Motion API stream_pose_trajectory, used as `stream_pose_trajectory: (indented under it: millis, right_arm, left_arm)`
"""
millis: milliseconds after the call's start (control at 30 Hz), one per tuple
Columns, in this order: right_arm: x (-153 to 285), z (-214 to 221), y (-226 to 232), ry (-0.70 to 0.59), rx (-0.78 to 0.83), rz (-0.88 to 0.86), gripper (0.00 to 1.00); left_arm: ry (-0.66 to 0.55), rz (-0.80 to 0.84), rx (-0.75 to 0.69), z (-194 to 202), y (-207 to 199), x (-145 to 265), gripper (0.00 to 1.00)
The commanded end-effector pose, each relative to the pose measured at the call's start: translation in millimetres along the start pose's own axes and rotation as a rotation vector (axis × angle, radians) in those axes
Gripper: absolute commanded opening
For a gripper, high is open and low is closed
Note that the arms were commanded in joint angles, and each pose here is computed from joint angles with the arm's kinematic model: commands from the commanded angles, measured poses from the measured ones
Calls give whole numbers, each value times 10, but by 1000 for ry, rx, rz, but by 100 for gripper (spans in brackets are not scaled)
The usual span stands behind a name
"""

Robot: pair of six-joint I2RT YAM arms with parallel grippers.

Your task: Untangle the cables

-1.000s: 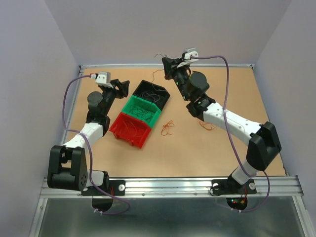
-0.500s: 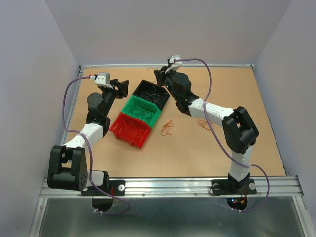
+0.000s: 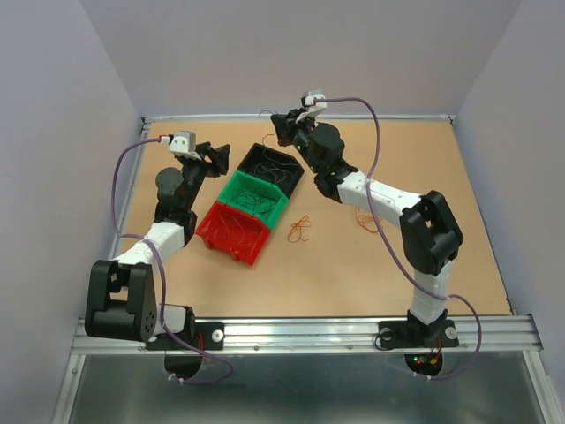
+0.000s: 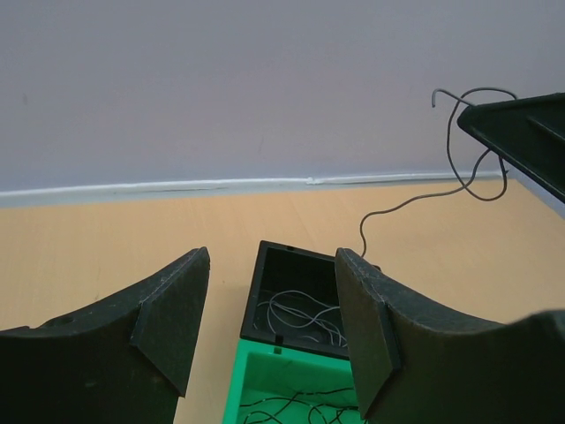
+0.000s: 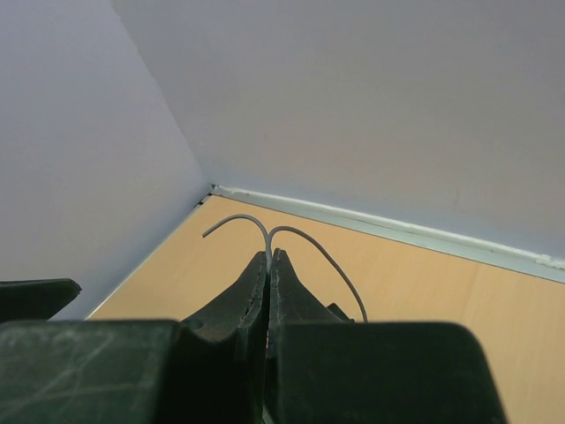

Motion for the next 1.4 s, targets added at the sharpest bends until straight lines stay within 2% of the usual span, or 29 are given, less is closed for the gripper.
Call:
stream_pose_trajectory:
  millis: [0,233,500,800,1367]
  right_arm:
    - [12,-718,137,-190,-25,-42,1]
    - [43,-862,198,-213,-27,-78,0]
    - [189,-1150,156,-273,-10,18,1]
    - [264,-1323,259,-286,13,-79,1]
    - [60,-922,350,-201,2,-123,1]
  left_arm:
    - [-96,9,-33,-187,-28,14,70]
    - [-99,1,-37,-183,-21,22,70]
    - [-99,5,-40,-176,-19,20,70]
    - [-99,1,-43,-172,-14,18,70]
    - [-107,0,-47,-187,-18,32,70]
Point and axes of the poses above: each gripper's point midway between its finger pads, its own x axis back along the fingers, its own y axis along the line the jaws close on, z = x × y, the point moved 10 cm from there along x, back along the fingers, and after that the axes turned 3 degrees about x, right-handed, at the moved point
